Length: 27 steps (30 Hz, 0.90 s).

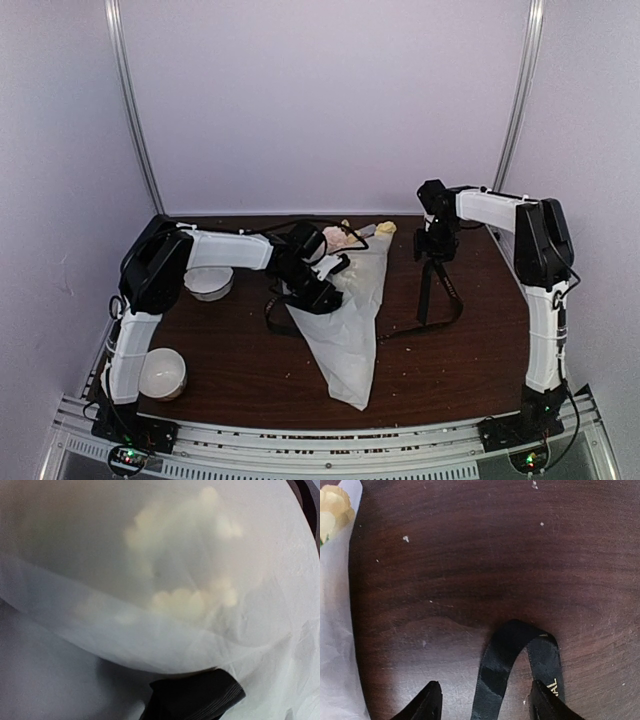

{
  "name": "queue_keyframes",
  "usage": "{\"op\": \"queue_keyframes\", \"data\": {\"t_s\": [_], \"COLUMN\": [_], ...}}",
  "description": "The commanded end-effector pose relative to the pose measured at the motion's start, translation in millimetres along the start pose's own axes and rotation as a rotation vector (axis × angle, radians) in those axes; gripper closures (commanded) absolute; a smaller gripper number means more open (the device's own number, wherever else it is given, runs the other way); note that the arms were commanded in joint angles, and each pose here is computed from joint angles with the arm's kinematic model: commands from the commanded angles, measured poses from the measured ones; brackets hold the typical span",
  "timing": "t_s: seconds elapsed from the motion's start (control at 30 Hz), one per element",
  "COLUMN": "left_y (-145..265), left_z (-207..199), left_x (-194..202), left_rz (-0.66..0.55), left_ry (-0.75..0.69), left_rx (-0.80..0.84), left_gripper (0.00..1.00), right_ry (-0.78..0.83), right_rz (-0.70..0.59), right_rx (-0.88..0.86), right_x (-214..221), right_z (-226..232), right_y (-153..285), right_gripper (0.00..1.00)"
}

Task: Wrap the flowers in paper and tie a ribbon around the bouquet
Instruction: Pick up the right side of the ribbon from the center of the board.

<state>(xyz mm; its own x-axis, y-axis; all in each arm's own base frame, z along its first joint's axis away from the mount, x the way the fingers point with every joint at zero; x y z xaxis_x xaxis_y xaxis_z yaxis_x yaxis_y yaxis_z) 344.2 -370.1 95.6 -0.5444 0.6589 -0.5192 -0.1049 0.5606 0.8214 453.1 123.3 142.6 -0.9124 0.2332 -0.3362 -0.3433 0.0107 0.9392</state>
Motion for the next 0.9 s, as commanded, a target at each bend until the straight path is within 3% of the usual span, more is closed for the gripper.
{"op": "queue_keyframes", "data": {"t_s": [0.0,0.23,0.4,0.57,0.73,0.77,0.83,0.87], "left_y": [11,12,11,12,13,12,13,14], "left_z": [2,1,2,5,7,7,9,10], "left_x": [-3,-4,-3,-4,-5,-4,-4,-4], "left_rz": [-0.016,-0.019,-0.016,-0.025,-0.035,-0.035,-0.036,-0.037], "left_ry": [-0.018,-0.032,-0.042,-0.045,-0.040,-0.039,-0.037,-0.034], "left_rx": [0.013,0.019,0.016,0.014,0.018,0.018,0.018,0.016], "left_gripper": [1.00,1.00,1.00,1.00,1.00,1.00,1.00,1.00], "right_ry": [0.003,0.028,0.130,0.101,0.122,0.141,0.158,0.155], "right_rz": [0.072,0.148,0.207,0.220,0.229,0.231,0.228,0.226], "right_rx": [-0.008,0.054,0.091,0.181,0.154,0.155,0.163,0.161], "right_x": [-6,-12,-19,-22,-17,-15,-13,-12], "right_z": [-3,-15,-9,-11,-3,1,4,3], "right_y": [-2,-8,-13,-18,-17,-17,-16,-15], "right_gripper": [0.40,0.40,0.43,0.47,0.70,0.77,1.00,1.00]}}
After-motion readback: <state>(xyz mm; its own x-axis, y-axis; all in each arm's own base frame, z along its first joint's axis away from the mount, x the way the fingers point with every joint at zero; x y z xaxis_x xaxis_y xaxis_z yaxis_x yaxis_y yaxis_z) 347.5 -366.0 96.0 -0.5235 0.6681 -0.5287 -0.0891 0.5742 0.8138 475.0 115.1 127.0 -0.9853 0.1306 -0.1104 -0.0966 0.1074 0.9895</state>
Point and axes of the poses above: each gripper's point midway between its finger pads, its own y axis back along the fingers, its own z axis along the line the jaws close on, x = y × z, the point moved 9 cm from there along y, back along the fingers, and after that the axes turned 5 degrees about -y, right-handed, at the moved point
